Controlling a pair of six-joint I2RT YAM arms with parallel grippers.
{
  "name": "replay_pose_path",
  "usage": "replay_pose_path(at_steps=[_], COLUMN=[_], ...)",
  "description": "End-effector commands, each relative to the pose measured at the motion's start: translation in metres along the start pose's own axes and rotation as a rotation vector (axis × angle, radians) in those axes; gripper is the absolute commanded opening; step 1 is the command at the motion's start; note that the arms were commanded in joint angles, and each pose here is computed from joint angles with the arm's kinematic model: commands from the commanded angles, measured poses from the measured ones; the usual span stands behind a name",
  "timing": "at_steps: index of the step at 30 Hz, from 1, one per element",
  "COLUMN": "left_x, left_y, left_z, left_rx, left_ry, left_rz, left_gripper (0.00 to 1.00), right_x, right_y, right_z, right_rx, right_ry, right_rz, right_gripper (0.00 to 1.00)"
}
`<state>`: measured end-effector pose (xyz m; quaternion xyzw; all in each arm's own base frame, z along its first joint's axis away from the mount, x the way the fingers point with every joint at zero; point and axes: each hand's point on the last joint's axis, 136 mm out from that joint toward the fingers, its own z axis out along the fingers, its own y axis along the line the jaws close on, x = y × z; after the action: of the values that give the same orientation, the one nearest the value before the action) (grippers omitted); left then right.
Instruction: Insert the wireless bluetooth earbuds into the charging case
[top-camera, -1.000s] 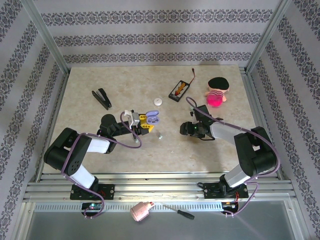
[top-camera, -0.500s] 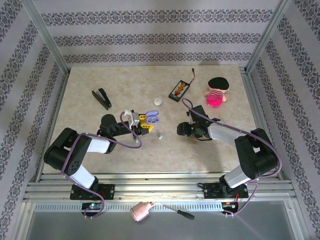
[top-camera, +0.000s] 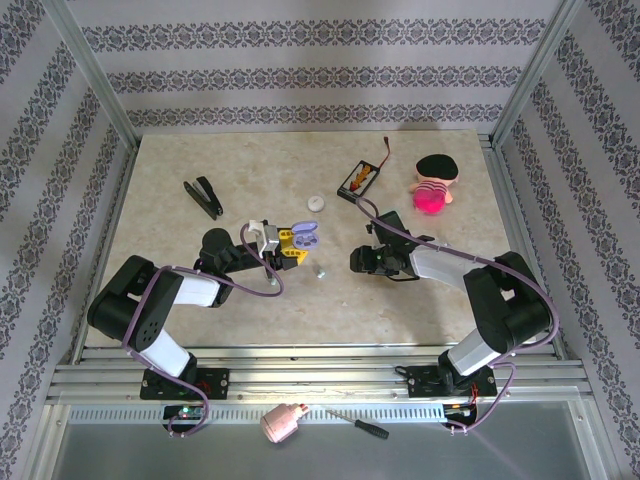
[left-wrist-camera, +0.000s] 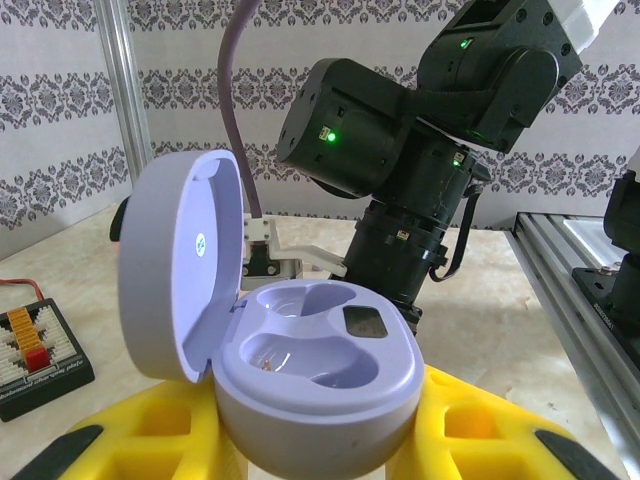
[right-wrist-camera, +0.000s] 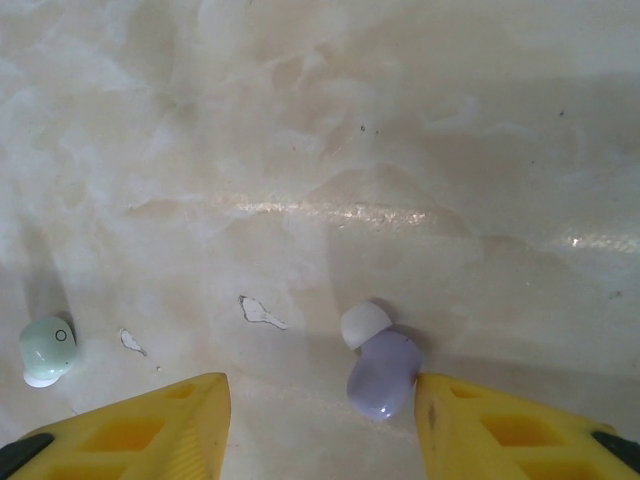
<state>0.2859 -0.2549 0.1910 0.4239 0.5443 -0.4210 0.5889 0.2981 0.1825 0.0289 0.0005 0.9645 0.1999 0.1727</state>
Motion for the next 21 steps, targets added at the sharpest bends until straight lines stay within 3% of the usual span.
replay_pose_path(at_steps=[1, 12, 21], left_x=[-0.003, -0.003, -0.002], left_y=[0.002, 0.001, 0.019], left_z=[-0.003, -0.003, -0.022], left_rx=[0.003, 0.005, -0.066], left_ry=[-0.008, -0.01, -0.028], left_rz=[0.033, 0.035, 0.009], left_gripper=[0.17, 0.17, 0.16], right_x=[-0.007, -0.013, -0.027], right_y=[0.019, 0.067, 0.044], right_z=[0.0, -0.003, -0.009], right_rx=[-0.056, -0.282, -0.081], right_ry=[0.001, 0.031, -0.003], right_rz=[-0.016, -0.07, -0.328], right_gripper=[0.51, 0.53, 0.54])
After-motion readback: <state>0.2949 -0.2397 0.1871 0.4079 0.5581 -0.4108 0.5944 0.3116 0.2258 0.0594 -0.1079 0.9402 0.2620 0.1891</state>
